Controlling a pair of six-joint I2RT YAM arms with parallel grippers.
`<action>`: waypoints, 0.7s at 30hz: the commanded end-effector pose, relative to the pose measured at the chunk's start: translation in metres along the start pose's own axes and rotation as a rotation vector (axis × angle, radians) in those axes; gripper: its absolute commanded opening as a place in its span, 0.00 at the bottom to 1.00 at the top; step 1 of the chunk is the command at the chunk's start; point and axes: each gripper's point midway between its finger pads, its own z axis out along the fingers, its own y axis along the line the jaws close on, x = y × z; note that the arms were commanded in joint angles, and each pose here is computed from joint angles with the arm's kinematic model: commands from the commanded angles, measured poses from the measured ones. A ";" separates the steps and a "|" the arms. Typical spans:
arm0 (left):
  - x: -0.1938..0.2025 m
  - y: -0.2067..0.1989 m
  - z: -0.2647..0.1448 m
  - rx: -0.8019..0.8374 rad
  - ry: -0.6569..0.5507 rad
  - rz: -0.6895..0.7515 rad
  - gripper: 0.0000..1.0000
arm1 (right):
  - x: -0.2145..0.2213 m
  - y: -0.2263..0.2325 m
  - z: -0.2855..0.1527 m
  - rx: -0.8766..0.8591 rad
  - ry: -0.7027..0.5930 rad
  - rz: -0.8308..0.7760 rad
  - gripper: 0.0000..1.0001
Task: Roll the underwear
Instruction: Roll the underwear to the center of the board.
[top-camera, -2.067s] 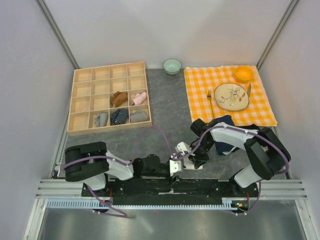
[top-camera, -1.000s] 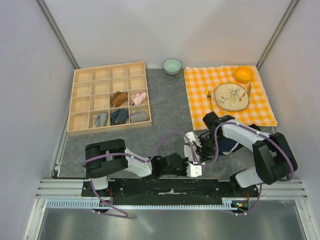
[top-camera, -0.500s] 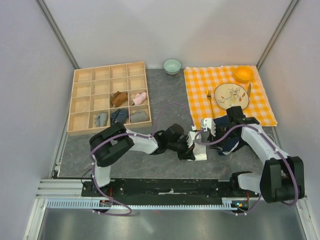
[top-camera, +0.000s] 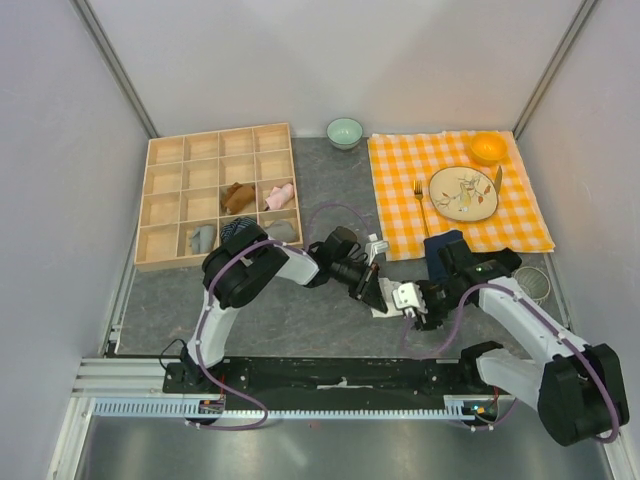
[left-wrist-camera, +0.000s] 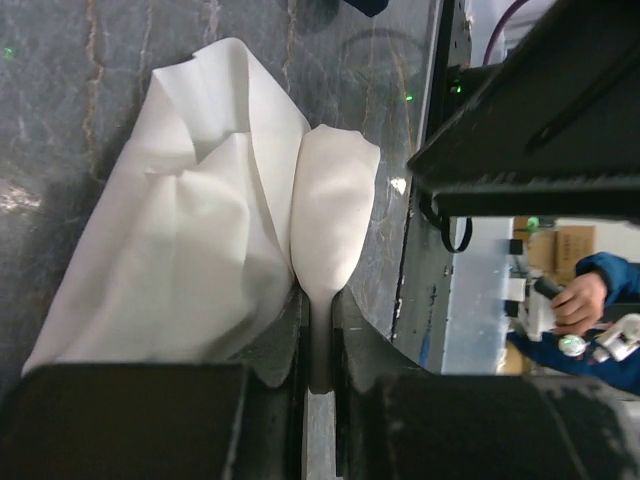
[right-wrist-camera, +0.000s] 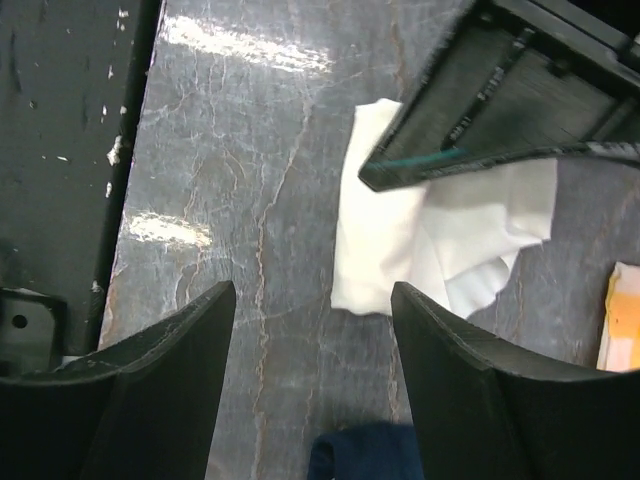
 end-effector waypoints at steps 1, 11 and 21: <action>0.024 0.029 0.005 -0.086 0.040 -0.213 0.14 | 0.003 -0.022 0.017 0.084 0.071 -0.130 0.72; -0.004 0.011 -0.001 -0.050 -0.071 -0.174 0.27 | 0.029 -0.017 0.044 0.018 0.233 -0.132 0.50; -0.036 -0.043 -0.066 -0.103 -0.421 0.269 0.54 | 0.020 0.000 0.048 -0.153 0.208 0.075 0.23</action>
